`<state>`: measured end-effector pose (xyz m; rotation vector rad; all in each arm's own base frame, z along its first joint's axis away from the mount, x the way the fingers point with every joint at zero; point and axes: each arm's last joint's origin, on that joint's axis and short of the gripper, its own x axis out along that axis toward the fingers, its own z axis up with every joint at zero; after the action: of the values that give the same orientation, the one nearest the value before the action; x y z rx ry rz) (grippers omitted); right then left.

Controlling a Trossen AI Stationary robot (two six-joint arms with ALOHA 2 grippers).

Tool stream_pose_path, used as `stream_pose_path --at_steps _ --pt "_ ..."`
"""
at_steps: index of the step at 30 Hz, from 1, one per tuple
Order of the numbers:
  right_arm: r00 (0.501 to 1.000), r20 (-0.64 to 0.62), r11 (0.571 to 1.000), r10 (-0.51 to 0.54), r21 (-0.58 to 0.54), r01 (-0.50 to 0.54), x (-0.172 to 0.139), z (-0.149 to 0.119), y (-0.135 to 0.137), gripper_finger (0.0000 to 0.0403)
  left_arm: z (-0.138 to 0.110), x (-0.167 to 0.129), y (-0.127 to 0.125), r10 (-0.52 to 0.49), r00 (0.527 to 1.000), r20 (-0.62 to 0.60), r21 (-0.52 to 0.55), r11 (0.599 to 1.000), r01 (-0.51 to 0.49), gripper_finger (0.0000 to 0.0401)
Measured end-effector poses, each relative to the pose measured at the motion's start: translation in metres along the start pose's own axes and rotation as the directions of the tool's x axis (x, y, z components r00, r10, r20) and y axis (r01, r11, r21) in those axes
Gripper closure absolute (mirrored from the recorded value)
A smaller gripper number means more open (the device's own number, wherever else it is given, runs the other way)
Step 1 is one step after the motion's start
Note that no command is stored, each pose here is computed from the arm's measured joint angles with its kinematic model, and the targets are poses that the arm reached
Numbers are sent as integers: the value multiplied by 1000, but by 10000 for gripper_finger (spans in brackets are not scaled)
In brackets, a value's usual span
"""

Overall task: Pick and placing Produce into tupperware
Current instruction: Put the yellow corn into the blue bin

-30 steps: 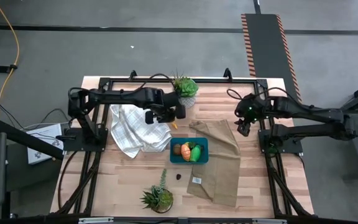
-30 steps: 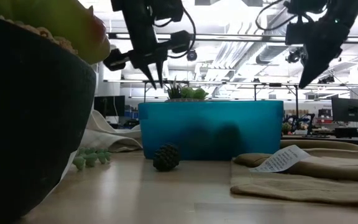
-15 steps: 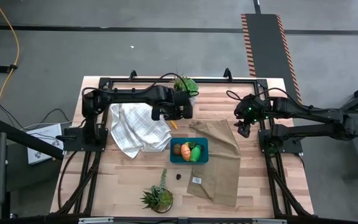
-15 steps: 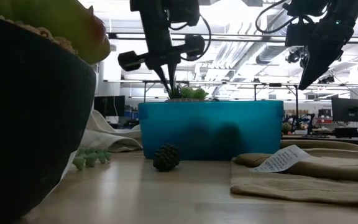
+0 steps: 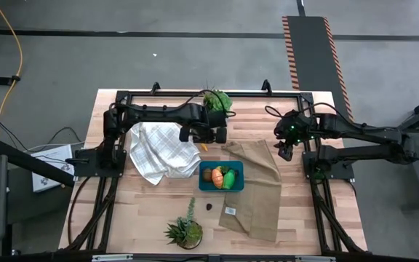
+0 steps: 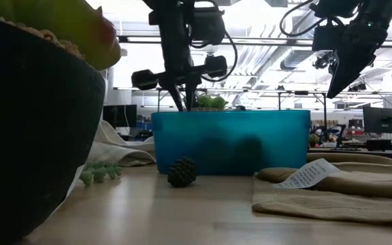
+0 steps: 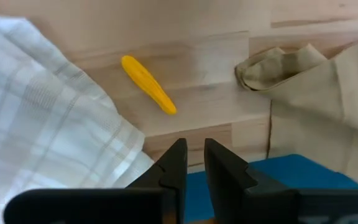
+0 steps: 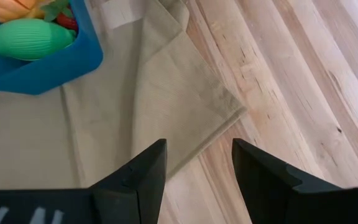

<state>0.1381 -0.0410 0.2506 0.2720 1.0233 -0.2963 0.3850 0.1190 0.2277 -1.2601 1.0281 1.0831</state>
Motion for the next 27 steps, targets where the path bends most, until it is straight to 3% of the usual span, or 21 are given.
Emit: stream_pose_path --at_steps 3,6,10,12,15,17,23,27 --pt "1000 0 1000 0 0 0 0 0 0 229 0 0 -2 -19 1000 -5 108 994 20 355" --pt "1000 0 1000 -1 1 1 0 0 0 229 -1 -2 -3 -50 998 -48 277 959 61 354" --pt "1000 1 1000 -6 5 6 0 0 0 229 -3 -4 -3 -66 991 -114 461 880 112 354" --pt "1000 3 999 -29 18 29 0 0 -1 229 -4 -6 -3 -80 987 -140 561 815 146 354" --pt "998 3 997 -64 44 64 0 0 -3 229 -5 -7 -2 -75 986 -147 710 686 158 354" --pt "997 1 993 -77 86 77 0 0 -7 229 -5 -9 1 -58 987 -151 803 576 157 354" --pt "994 21 923 -110 372 94 -1 3 -16 229 -6 -13 9 33 994 -105 980 174 98 354" --pt "991 57 848 -123 525 75 -1 6 -20 229 -3 -13 15 116 993 12 999 -44 -7 354"
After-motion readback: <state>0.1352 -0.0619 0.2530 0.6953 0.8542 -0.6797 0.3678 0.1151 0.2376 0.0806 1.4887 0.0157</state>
